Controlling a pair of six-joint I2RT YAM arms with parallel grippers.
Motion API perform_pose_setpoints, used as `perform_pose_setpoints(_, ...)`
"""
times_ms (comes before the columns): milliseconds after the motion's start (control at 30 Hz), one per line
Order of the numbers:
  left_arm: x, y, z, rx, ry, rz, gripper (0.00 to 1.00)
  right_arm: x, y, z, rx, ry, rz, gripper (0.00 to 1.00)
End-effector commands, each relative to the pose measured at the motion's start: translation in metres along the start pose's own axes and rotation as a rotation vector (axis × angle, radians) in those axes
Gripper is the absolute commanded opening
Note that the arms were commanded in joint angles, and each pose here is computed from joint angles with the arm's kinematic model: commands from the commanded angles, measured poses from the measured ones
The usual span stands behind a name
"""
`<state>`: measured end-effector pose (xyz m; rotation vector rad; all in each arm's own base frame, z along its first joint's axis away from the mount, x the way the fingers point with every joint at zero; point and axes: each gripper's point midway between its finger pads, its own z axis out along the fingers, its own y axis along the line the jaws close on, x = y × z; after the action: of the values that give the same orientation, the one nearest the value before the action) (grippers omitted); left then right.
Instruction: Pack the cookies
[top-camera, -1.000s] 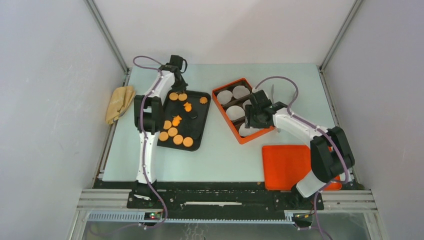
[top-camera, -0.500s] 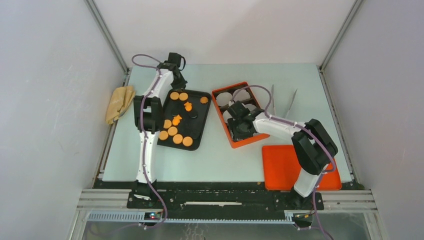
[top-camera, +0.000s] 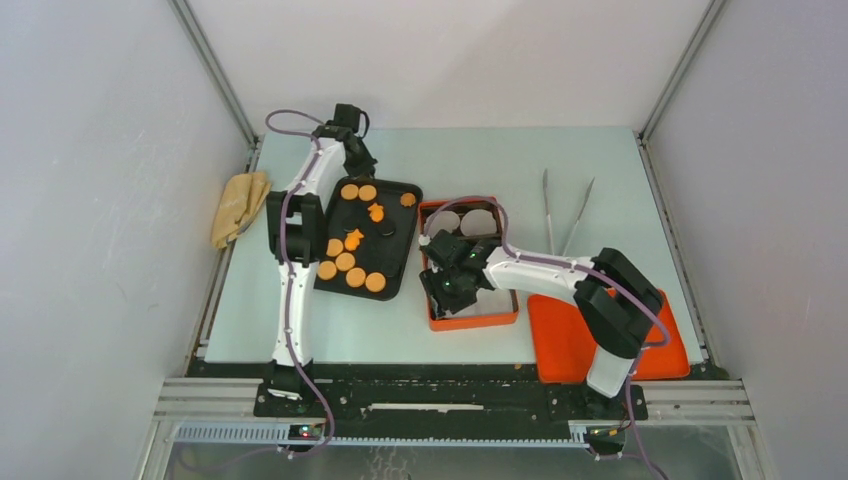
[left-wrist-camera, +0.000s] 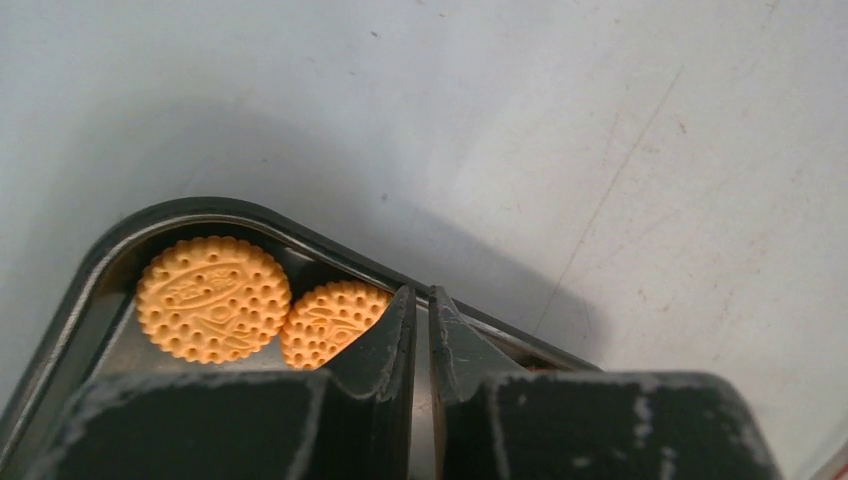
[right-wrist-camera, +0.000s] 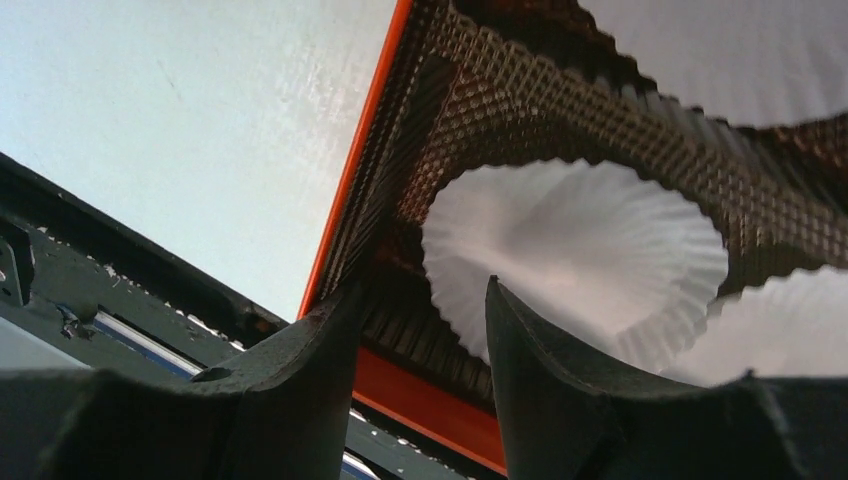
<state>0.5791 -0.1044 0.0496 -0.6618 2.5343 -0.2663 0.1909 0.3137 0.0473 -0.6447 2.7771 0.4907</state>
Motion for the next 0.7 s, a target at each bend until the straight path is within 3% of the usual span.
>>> perform_pose_setpoints(0,-0.001,-0.037,0.006,0.147,-0.001,0.035,0.13,-0.006,0.03,0.007,-0.096,0.018,-0.013,0.56)
perform_pose_setpoints(267,0.058,-0.1,0.002,0.27,0.08,0.168,0.15,-0.012,0.046,0.001,-0.145,0.0,-0.05,0.57)
perform_pose_setpoints(367,0.075,-0.094,-0.003,0.212,0.104,0.181,0.02,-0.016,0.046,-0.007,-0.139,-0.028,-0.064,0.57)
perform_pose_setpoints(433,0.071,-0.087,-0.019,0.185,0.052,0.183,0.0,-0.02,0.047,-0.011,-0.137,-0.052,-0.074,0.57)
perform_pose_setpoints(567,0.044,-0.074,-0.066,0.146,-0.106,0.179,0.07,-0.026,0.048,-0.014,-0.139,-0.082,-0.082,0.58)
perform_pose_setpoints(667,0.025,-0.056,-0.112,0.066,-0.197,0.159,0.21,-0.027,0.047,-0.018,-0.124,-0.094,-0.084,0.59)
